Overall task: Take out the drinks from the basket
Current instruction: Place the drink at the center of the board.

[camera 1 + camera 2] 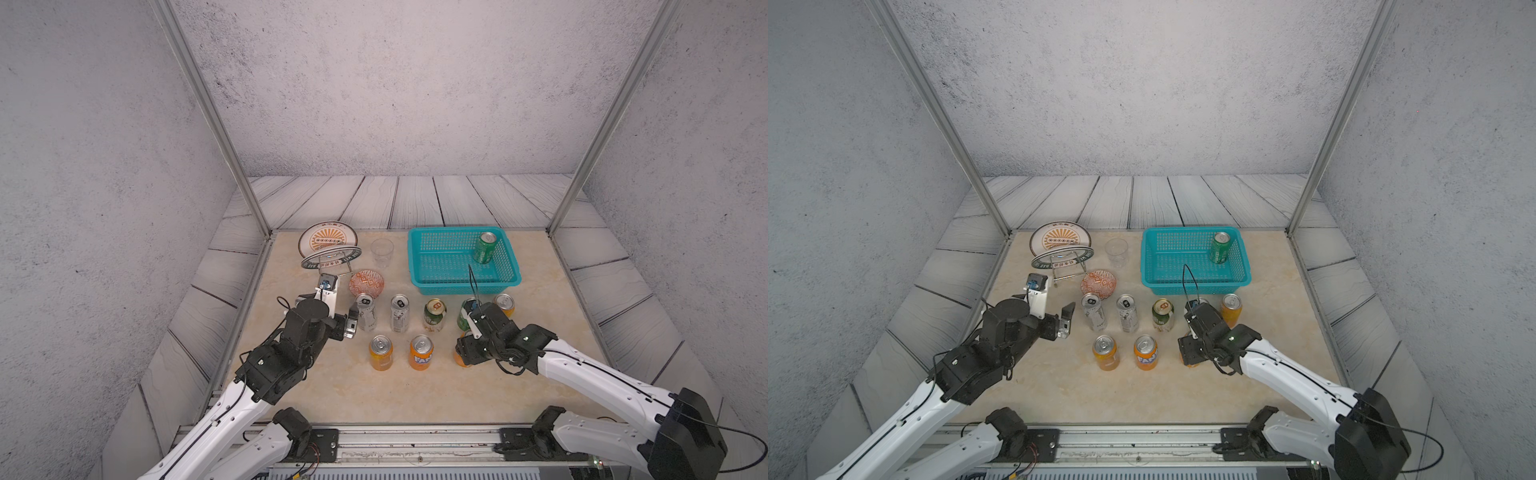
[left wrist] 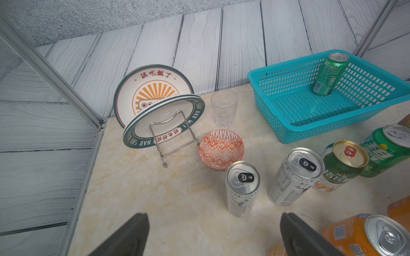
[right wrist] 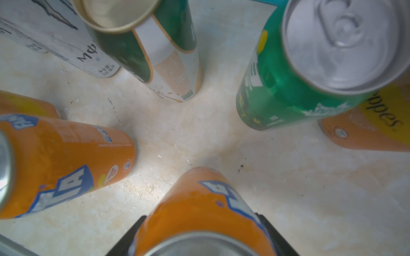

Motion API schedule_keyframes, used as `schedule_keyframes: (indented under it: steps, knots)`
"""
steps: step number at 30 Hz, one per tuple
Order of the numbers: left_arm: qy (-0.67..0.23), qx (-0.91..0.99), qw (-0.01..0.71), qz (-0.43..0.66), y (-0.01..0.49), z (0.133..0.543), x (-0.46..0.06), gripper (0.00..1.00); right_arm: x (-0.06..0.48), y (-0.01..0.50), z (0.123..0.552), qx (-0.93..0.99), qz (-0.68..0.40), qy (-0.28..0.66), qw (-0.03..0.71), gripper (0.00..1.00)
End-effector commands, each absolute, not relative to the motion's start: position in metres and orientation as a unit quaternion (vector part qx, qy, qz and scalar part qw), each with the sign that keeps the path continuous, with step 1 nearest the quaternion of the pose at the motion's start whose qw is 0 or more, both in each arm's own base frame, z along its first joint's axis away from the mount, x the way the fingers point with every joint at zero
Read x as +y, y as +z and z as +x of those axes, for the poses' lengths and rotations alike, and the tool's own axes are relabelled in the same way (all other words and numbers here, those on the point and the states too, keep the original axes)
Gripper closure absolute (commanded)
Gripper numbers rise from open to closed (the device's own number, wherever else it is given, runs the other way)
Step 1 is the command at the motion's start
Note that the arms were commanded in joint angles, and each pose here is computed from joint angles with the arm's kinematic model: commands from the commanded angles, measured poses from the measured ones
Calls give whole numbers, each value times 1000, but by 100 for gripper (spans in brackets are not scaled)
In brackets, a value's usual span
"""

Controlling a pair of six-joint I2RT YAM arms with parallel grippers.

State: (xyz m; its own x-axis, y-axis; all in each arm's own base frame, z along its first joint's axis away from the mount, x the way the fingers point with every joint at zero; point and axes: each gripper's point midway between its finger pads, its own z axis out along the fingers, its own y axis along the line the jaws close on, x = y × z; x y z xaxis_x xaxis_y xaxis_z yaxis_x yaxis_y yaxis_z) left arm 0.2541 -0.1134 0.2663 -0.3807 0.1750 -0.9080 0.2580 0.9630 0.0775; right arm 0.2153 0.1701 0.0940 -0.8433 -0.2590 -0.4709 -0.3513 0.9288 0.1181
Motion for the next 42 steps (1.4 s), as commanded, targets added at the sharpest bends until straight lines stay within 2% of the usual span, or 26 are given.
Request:
schedule_keyframes:
  steps: [1, 28, 35, 42]
  knots:
    - [-36, 827, 547, 122, 268, 256, -111, 1, 181, 102, 231, 947, -148, 110, 264, 39]
    - [-35, 827, 548, 122, 269, 256, -110, 1, 183, 80, 227, 955, -165, 66, 237, 36]
    - [-35, 827, 548, 122, 269, 256, -110, 1, 181, 92, 226, 952, -165, 72, 246, 23]
    - [-36, 827, 548, 123, 269, 255, -110, 1, 178, 130, 229, 944, -157, 81, 279, 9]
